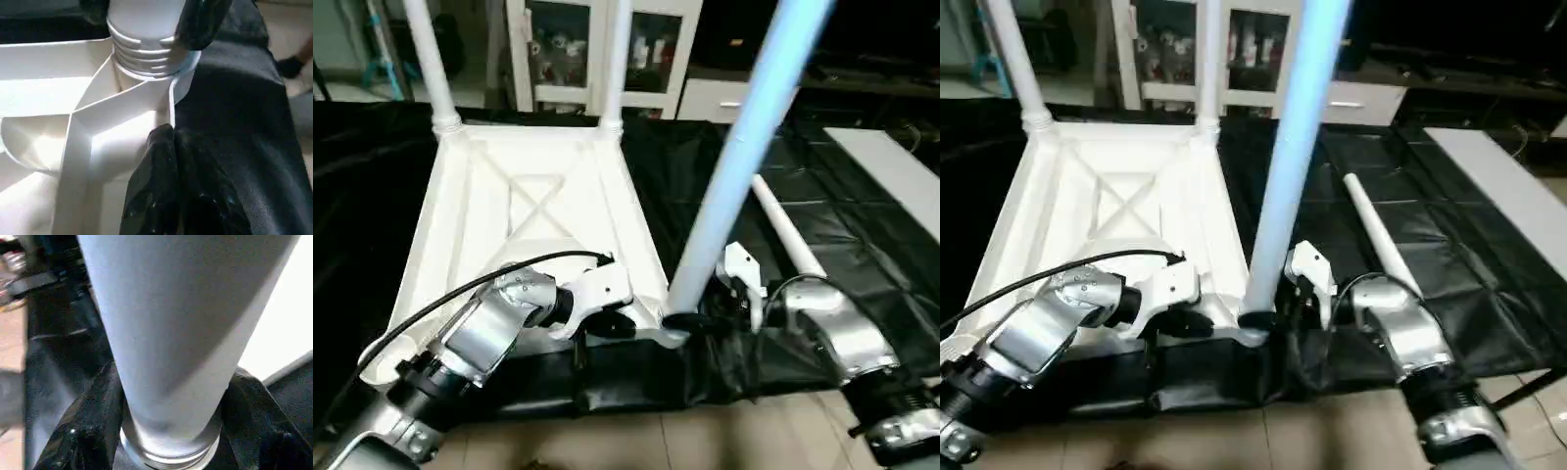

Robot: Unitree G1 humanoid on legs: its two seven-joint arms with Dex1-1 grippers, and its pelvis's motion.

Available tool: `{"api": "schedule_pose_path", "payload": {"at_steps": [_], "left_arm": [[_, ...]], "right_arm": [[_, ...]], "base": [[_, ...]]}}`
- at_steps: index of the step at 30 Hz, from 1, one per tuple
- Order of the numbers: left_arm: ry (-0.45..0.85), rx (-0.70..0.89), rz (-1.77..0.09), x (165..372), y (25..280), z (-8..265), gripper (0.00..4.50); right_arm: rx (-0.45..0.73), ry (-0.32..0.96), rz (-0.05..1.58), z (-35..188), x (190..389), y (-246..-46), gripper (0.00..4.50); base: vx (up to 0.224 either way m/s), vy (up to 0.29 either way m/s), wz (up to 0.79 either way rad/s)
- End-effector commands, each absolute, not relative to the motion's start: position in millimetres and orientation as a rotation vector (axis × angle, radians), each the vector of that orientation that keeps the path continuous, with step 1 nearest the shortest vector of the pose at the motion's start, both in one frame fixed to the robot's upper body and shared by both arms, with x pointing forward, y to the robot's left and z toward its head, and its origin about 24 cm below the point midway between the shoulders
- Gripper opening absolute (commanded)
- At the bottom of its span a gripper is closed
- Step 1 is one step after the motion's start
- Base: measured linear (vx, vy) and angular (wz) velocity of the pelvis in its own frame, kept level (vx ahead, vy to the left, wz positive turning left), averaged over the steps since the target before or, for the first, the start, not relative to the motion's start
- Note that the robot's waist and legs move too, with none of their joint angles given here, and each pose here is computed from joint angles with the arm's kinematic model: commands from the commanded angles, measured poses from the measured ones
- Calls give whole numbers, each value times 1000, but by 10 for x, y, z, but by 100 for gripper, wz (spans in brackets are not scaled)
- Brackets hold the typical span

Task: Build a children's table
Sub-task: Rotate leg to tighten

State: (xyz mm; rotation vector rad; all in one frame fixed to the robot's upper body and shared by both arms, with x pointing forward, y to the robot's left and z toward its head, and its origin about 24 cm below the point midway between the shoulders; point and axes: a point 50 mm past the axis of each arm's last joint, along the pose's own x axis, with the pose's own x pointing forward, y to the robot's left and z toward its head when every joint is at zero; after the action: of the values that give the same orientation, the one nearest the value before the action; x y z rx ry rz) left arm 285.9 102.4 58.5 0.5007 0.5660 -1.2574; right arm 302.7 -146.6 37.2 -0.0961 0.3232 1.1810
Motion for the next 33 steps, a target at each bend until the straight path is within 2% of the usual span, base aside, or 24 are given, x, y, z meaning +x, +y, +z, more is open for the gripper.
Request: {"api": "schedule_pose_path", "payload": {"at_steps": [1, 4, 6, 8, 10, 12, 13, 14, 15, 18, 21, 23, 24, 26, 28, 32, 33], "left_arm": [[614, 462, -1192, 2870, 921, 412, 0], [573, 383, -1021, 3044, 848, 450, 0], [566, 347, -957, 3105, 819, 461, 0], [536, 325, -824, 3241, 775, 486, 0], [533, 326, -810, 3255, 771, 488, 0], [499, 327, -718, 3352, 734, 505, 0], [494, 326, -707, 3363, 728, 508, 0], [453, 331, -636, 3438, 684, 533, 0], [440, 332, -622, 3455, 669, 545, 0], [413, 346, -605, 3482, 655, 572, 0], [417, 356, -612, 3486, 683, 558, 0], [419, 356, -614, 3485, 688, 554, 0], [425, 364, -620, 3481, 710, 525, 0], [431, 366, -625, 3475, 731, 499, 0], [436, 369, -634, 3467, 746, 481, 0], [454, 382, -682, 3432, 781, 458, 0], [468, 389, -713, 3407, 790, 444, 0]], "right_arm": [[-105, 400, 948, 231, 3141, -1533, 246], [-5, 426, 736, 133, 3229, -1470, 245], [31, 436, 656, 100, 3260, -1428, 245], [72, 459, 442, 22, 3327, -1360, 245], [75, 461, 420, 14, 3333, -1352, 245], [114, 472, 235, -37, 3370, -1281, 245], [122, 473, 207, -42, 3375, -1273, 245], [179, 506, 16, -85, 3387, -1214, 245], [178, 510, -21, -87, 3391, -1184, 245], [184, 482, -27, -35, 3423, -1080, 242], [221, 426, 71, 59, 3469, -949, 238], [221, 418, 80, 69, 3473, -941, 238], [221, 368, 130, 128, 3495, -906, 272], [205, 308, 144, 194, 3520, -930, 306], [205, 275, 132, 234, 3538, -983, 308], [210, 214, 167, 341, 3576, -1086, 354], [201, 202, 200, 370, 3580, -1103, 354]], "base": [[-66, -6, -1], [-78, 2, -6], [-76, 20, -8], [-57, 35, -16], [-27, 18, -10], [0, 0, 0], [0, 0, 0], [0, 0, 0], [0, 0, 0], [0, 0, 0], [0, 0, 0], [0, 0, 0], [0, 0, 0], [0, 0, 0], [0, 0, 0], [0, 0, 0], [0, 0, 0]]}}
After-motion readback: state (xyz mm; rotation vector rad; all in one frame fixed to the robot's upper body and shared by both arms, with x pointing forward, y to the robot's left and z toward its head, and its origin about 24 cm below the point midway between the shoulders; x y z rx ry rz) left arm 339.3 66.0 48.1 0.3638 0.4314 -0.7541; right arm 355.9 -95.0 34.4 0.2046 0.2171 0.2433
